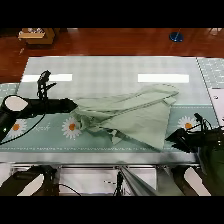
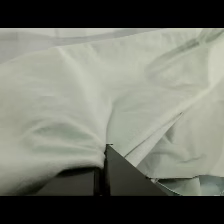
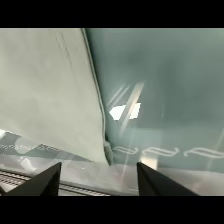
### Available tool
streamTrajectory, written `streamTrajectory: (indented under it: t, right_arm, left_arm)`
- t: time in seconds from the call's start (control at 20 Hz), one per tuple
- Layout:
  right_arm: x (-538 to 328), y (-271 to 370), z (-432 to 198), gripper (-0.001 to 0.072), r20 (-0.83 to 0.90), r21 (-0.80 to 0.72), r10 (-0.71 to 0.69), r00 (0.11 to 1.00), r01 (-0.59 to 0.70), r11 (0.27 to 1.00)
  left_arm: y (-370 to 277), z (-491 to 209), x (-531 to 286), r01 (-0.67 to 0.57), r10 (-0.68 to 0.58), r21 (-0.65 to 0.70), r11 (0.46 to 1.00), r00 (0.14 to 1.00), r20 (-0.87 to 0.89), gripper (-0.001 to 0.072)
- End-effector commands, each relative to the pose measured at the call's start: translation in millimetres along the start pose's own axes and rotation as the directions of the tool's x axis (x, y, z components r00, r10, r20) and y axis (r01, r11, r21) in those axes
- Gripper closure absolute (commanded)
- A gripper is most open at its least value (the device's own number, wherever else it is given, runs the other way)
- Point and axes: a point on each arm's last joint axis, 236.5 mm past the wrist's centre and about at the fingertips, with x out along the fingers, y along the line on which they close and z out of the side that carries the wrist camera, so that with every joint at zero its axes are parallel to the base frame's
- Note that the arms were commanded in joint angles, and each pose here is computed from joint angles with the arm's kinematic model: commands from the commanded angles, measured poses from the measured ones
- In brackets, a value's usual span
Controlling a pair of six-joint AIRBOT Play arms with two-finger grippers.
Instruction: Fold the shirts.
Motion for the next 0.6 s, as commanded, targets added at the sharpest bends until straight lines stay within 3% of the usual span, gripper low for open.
streamTrajectory:
  t: [0.0, 0.4, 0.55]
  right_arm:
    - [6, 2, -4, 0.0147, -0.012, 0.034, 0.013, 1.0, -0.012, 0.999]
    - [37, -8, 1, 0.0155, 0.026, 0.052, -0.179, 0.984, 0.177, 0.983]
    - [41, -5, 11, 0.0199, 0.077, 0.08, -0.197, 0.977, 0.191, 0.978]
  left_arm:
    - [0, 0, 0, 0.0, 0.0, -0.001, 1.0, 1.0, -0.001, 0.0679]
    - [0, 0, 0, 0.0, 0.0, -0.001, 1.0, 1.0, -0.001, 0.0678]
    - [0, 0, 0, 0.0, 0.0, -0.001, 1.0, 1.0, 0.0, 0.0679]
